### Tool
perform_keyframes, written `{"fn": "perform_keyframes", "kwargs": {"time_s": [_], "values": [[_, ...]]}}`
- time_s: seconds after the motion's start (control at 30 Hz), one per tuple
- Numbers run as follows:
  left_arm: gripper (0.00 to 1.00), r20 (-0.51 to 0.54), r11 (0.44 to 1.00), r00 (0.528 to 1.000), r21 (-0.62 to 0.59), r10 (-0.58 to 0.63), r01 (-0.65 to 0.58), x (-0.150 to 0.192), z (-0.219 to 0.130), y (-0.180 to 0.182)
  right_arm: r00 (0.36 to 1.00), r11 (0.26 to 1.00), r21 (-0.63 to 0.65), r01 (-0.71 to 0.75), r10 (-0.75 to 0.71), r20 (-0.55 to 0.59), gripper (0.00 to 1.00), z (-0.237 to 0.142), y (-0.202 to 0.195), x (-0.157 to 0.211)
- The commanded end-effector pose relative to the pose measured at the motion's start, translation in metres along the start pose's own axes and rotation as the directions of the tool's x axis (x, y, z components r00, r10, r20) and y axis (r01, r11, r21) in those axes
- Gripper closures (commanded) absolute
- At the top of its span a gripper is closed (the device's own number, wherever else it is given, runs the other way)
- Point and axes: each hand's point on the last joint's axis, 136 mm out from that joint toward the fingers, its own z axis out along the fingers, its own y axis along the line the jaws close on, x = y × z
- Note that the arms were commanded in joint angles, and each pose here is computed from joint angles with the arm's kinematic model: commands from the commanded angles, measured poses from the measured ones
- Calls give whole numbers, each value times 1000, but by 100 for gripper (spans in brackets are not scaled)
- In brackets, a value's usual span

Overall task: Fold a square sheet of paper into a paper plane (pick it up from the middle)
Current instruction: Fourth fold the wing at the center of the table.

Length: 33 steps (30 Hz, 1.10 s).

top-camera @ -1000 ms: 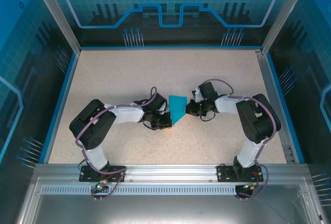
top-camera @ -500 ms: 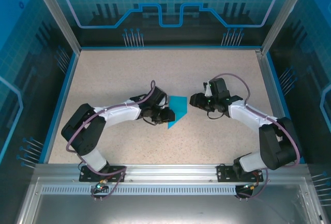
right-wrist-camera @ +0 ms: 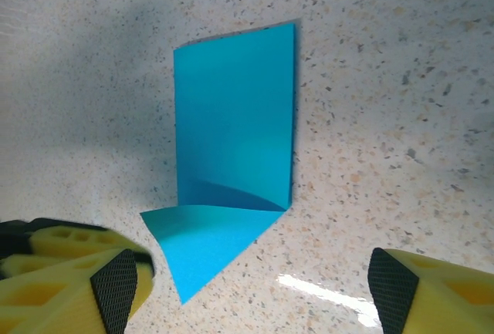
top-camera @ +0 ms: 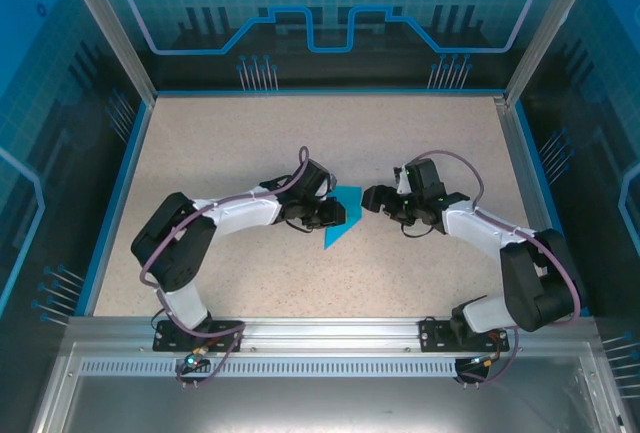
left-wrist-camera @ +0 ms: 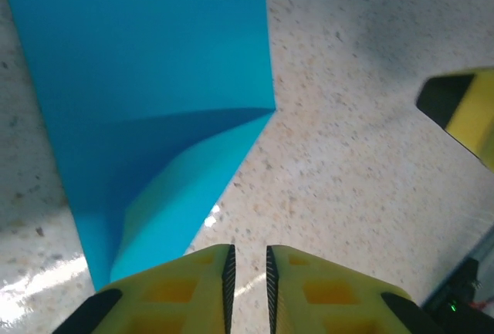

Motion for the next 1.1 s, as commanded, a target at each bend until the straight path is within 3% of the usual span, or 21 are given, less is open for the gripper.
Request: {"fn": "perform_keyframes", "kwargs": {"time_s": [0.0, 0.4, 0.67, 1.07], "values": [[83, 50, 994, 999, -113, 0, 6, -11, 3, 17, 998, 998, -31, -46, 45, -44, 19, 9, -1, 7], [92, 79, 968, 995, -239, -64, 82, -11, 21, 53, 986, 994, -76, -75, 62, -156, 27, 37, 13, 20], [94, 65, 957, 992, -264, -109, 122, -3, 29, 65, 971, 994, -49, -100, 87, -224, 39, 55, 16, 28], [94, 51, 940, 990, -312, -132, 141, 2, 30, 76, 959, 988, -1, -153, 148, -241, 41, 62, 11, 30]]}}
